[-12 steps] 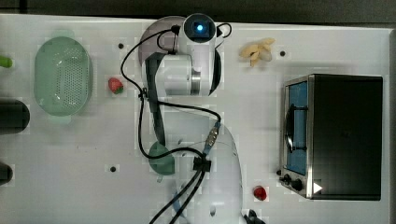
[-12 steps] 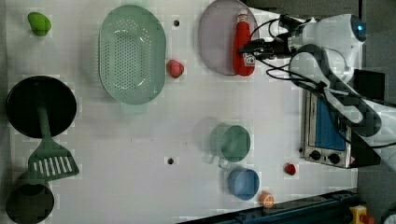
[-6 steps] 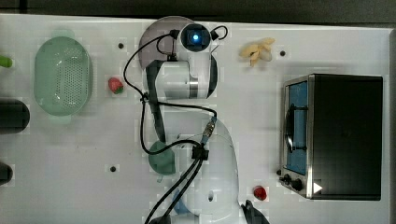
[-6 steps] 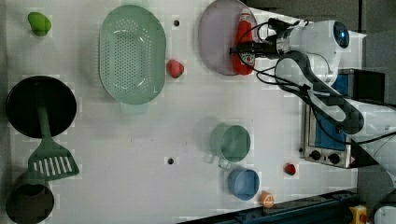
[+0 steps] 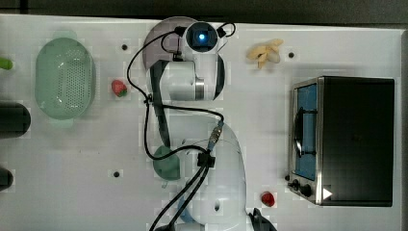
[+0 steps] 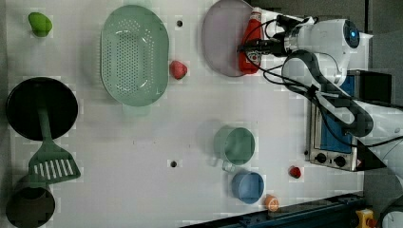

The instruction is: Pick ketchup from plate and place it on table.

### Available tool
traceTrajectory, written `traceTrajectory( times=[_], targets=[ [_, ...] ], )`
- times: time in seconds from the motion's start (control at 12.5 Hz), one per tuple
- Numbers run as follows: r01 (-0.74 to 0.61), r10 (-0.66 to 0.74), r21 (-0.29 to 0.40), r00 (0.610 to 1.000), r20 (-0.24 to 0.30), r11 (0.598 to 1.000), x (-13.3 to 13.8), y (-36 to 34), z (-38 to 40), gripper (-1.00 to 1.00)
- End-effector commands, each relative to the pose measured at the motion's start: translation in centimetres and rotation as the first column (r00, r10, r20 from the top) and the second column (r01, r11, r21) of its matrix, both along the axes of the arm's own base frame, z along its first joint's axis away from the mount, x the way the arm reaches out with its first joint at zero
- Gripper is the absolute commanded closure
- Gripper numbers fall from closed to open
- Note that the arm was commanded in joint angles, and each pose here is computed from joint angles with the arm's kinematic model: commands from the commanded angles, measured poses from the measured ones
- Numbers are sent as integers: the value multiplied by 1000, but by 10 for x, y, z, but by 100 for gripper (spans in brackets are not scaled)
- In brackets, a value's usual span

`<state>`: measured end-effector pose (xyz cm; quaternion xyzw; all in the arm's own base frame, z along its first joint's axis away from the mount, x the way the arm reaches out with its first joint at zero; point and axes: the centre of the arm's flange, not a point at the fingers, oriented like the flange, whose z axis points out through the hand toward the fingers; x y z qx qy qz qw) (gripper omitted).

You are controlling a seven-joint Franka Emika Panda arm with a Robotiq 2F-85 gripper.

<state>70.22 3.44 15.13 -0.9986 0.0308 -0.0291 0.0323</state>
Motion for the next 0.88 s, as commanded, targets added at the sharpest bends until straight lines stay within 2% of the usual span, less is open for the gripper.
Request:
traceTrajectory(
  times=[0.08, 0.16, 0.32, 0.56, 0.88],
  targets=[
    [2, -3, 7, 995, 100, 1000, 19, -1, 68, -17],
    [36, -38, 20, 992, 119, 999, 21, -5, 92, -17],
    [70, -73, 32, 992, 103, 997, 16, -16, 143, -17],
    [86, -86, 14, 996, 13, 996, -9, -35, 221, -17],
    [176, -178, -29, 975, -135, 984, -69, -62, 280, -17]
  ],
)
